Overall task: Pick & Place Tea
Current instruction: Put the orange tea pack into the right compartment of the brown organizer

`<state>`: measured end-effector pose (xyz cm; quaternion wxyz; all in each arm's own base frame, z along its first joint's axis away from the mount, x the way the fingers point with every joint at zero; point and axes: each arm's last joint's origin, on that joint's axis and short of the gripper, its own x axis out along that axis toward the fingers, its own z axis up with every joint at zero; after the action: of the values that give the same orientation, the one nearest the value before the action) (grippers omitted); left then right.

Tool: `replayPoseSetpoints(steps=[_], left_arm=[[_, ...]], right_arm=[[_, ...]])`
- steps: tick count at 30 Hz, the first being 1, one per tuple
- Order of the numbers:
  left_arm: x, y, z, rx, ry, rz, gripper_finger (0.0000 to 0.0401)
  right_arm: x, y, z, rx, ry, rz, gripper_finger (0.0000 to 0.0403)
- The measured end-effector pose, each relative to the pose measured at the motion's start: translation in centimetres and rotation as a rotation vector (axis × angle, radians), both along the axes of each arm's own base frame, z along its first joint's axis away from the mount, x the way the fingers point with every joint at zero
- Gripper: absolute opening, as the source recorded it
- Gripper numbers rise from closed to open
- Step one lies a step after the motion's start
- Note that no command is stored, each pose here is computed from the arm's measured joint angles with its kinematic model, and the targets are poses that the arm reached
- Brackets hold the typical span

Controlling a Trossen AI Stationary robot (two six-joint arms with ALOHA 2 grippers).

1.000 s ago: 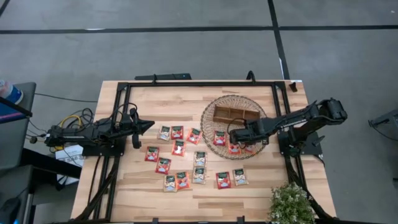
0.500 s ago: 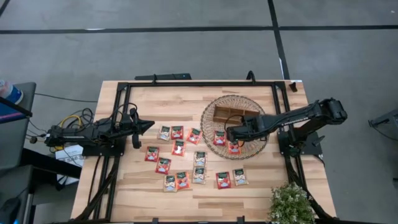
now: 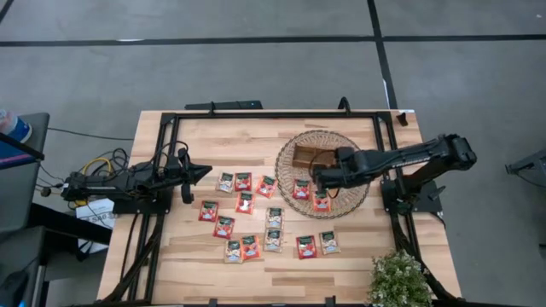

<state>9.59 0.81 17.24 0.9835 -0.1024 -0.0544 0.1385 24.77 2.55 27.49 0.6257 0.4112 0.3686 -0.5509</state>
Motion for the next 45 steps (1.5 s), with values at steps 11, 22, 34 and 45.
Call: replayPoseSetpoints(steps=[11, 22, 34, 45], left_arm=[[0.0, 0.0, 0.0, 0.000, 0.000, 0.000, 0.0000], [0.0, 0.0, 0.0, 0.000, 0.000, 0.000, 0.0000], [0.0, 0.0, 0.0, 0.000, 0.000, 0.000, 0.0000], [0.0, 0.0, 0.0, 0.003, 0.001, 0.000, 0.0000]], right_arm=[[-2.0, 0.1, 2.7, -0.195, 0.068, -0.136, 0.0000], [-0.2, -2.2, -0.8, -0.296, 0.203, -0.238, 0.0000], [2.3, -4.7, -4.8, -0.395, 0.354, -0.313, 0.0000], [3.6, -4.9, -7.9, -0.432, 0.447, -0.330, 0.0000]])
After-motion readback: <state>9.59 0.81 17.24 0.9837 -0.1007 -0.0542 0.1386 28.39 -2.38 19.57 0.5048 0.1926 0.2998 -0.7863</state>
